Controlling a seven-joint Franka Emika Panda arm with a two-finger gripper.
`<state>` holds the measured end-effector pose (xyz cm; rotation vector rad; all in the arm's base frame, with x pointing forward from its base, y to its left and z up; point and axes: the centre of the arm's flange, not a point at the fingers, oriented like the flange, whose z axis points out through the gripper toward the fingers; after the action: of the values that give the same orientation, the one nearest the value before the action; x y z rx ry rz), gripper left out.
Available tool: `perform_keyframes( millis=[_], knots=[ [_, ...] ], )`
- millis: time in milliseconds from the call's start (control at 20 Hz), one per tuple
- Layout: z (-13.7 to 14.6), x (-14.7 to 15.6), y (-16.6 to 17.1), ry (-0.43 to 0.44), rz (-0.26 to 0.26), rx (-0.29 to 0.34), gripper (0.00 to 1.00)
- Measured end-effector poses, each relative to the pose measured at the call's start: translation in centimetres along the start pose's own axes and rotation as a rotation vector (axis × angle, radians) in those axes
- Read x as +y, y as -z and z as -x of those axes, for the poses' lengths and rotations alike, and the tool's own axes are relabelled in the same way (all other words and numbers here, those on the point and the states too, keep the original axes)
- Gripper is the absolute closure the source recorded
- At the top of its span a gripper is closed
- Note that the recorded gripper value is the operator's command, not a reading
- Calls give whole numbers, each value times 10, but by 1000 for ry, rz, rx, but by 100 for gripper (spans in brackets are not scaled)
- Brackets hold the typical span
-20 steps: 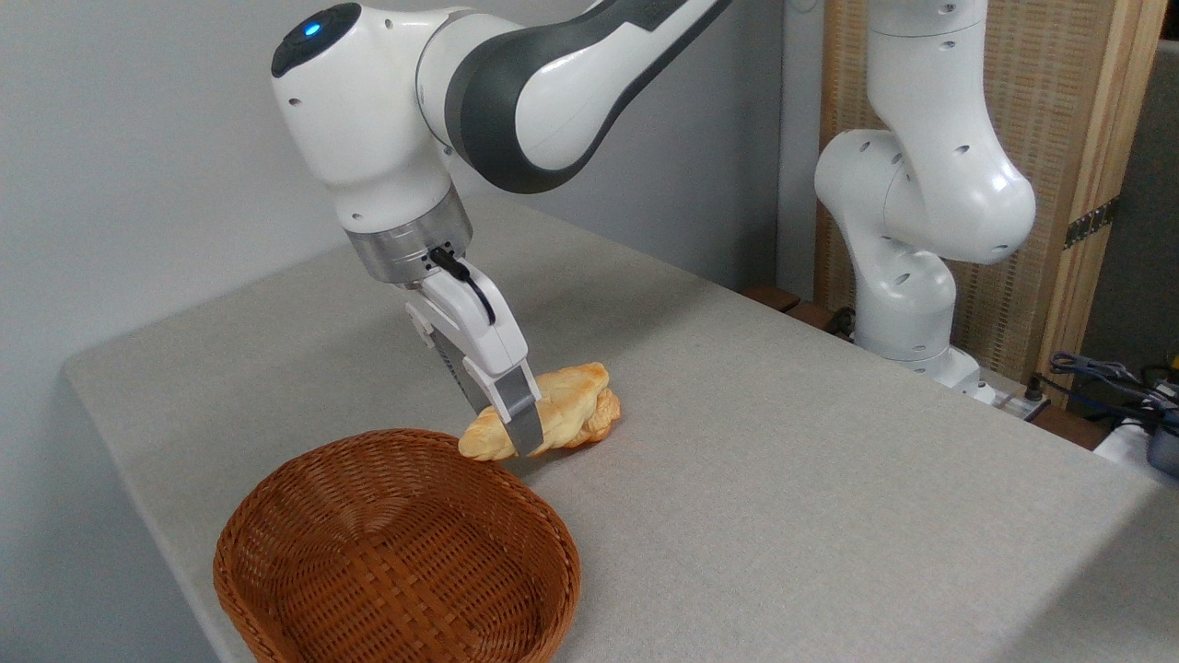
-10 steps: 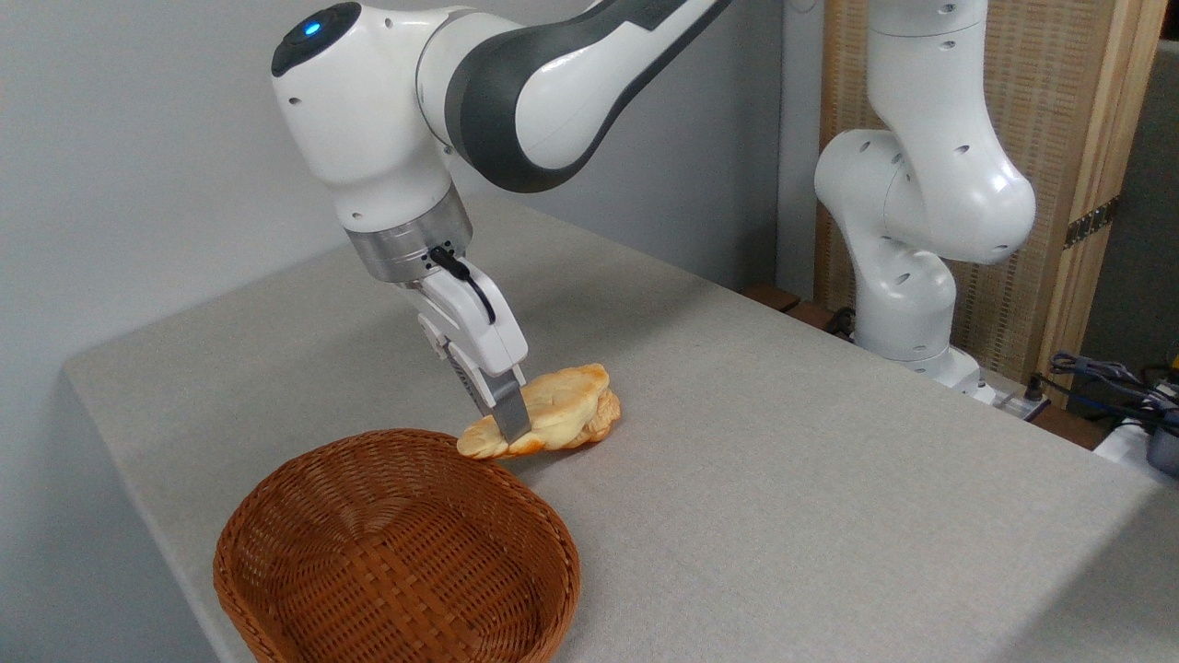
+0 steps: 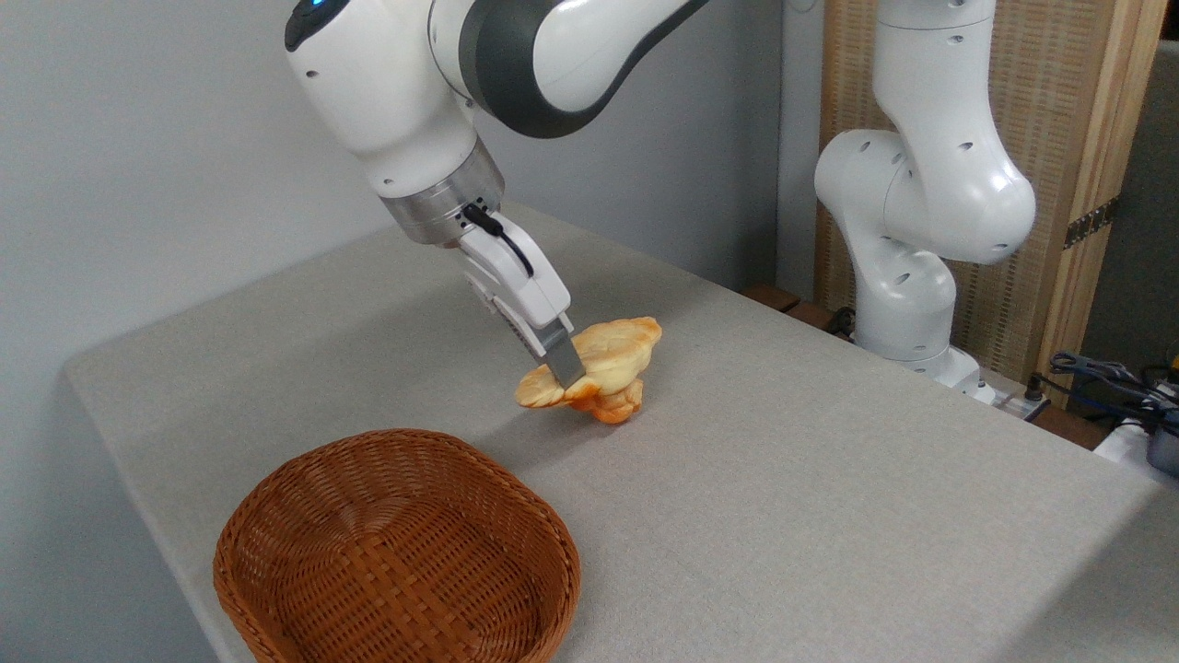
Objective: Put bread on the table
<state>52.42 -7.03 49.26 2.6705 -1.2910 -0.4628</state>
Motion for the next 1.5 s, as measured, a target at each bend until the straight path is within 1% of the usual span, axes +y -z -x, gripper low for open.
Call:
perform_keyframes(
  millis=[450, 550, 700, 900, 1150, 1250, 1350, 1500],
  knots=[
    [1, 1, 0, -4, 3, -4, 0],
    [1, 1, 5, -3, -3, 4, 0],
    [4, 1, 29, 0, -40, 42, 0],
    [18, -1, 74, 19, -96, 121, 0],
    [21, 13, 116, 5, -159, 189, 0],
    [23, 17, 125, 3, -175, 204, 0],
    [25, 14, 130, 9, -190, 221, 0],
    [27, -4, 131, 35, -223, 260, 0]
  ],
)
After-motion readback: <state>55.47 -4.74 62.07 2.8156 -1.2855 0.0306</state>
